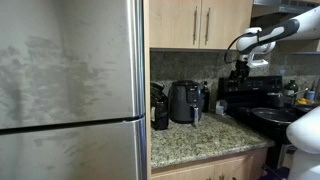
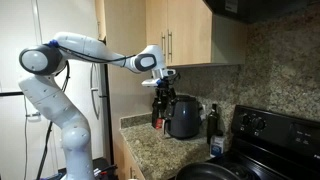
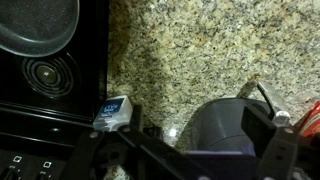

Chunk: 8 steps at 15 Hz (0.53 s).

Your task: Open the basket of the airfryer.

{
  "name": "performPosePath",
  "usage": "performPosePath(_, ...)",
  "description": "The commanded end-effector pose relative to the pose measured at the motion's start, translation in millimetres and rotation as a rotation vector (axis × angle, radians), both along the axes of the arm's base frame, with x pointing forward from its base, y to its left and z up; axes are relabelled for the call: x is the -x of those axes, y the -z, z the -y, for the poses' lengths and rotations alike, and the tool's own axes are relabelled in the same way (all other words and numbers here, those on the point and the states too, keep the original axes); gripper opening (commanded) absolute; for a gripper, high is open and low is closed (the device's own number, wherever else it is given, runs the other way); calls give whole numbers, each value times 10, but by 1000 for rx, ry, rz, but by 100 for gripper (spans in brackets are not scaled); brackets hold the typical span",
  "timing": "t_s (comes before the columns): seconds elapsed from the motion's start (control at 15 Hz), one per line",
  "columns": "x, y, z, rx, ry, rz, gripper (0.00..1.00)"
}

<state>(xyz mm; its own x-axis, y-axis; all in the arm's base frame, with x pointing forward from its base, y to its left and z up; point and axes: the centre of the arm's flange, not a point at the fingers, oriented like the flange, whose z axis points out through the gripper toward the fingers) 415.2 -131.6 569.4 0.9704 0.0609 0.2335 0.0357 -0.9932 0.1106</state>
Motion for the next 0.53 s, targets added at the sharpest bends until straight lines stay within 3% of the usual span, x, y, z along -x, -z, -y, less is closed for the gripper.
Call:
performPosePath(0.0,0,0,0,0,0,0,100)
performPosePath(0.33,0,0,0,0,0,0,100)
performPosePath(0.47,-96,133,-627,-53,-152,-19,100)
